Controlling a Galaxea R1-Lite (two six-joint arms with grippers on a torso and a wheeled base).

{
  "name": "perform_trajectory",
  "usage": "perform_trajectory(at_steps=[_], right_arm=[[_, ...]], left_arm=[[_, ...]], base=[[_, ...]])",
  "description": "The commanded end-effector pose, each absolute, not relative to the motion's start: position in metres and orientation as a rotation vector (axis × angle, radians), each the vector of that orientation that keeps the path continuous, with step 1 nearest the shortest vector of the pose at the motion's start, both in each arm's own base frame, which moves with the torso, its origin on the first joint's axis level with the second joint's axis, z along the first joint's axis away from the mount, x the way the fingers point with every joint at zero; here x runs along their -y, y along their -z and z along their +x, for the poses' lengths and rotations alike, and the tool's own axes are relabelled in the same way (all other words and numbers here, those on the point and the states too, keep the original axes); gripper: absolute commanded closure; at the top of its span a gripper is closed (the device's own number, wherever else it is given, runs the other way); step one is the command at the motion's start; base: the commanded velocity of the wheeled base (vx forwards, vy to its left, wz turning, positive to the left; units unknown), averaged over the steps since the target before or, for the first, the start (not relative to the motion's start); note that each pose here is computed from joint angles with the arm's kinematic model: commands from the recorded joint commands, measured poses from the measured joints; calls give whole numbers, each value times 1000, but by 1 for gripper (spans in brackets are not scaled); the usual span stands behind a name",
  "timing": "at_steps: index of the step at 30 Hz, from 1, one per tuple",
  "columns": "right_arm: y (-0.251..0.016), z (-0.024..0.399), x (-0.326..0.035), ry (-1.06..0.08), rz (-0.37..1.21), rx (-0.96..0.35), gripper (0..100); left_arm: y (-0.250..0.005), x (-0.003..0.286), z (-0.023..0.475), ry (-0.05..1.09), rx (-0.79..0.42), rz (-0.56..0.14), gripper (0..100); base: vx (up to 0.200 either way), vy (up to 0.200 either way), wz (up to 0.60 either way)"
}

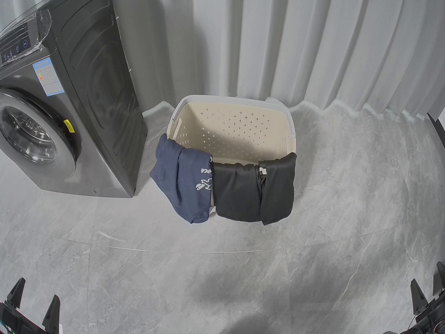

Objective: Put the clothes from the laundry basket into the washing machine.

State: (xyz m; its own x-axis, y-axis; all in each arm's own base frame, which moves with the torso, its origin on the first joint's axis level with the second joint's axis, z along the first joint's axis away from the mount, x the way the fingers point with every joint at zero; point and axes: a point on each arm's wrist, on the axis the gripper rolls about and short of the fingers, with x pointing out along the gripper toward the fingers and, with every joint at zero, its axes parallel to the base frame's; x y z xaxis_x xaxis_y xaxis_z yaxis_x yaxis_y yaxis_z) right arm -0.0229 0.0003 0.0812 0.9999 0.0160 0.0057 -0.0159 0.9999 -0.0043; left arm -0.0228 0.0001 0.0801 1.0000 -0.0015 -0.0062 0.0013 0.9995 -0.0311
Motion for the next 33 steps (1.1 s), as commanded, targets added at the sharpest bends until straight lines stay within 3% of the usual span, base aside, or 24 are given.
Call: perform_trajectory(at_steps=[1, 5, 11, 20, 33], right_arm=[[-76, -23, 0, -17, -5, 5, 0], [-76, -23, 0, -17, -5, 5, 0], [-76, -23, 0, -17, -5, 5, 0], [-76, -23, 0, -17, -5, 5, 0], [-76, -23, 0, -17, -5, 5, 0]], left_arm=[[-76, 0, -23, 1, -6, -32, 0], [-76, 0, -23, 1, -5, -32, 0], [-76, 0, -23, 1, -6, -32, 0], [-76, 0, -23, 1, -6, -32, 0], [-76, 0, -23, 1, -5, -32, 0]], base=[[0, 0, 0], [0, 0, 0], [200, 0, 0], [0, 0, 0], [123, 0, 0]])
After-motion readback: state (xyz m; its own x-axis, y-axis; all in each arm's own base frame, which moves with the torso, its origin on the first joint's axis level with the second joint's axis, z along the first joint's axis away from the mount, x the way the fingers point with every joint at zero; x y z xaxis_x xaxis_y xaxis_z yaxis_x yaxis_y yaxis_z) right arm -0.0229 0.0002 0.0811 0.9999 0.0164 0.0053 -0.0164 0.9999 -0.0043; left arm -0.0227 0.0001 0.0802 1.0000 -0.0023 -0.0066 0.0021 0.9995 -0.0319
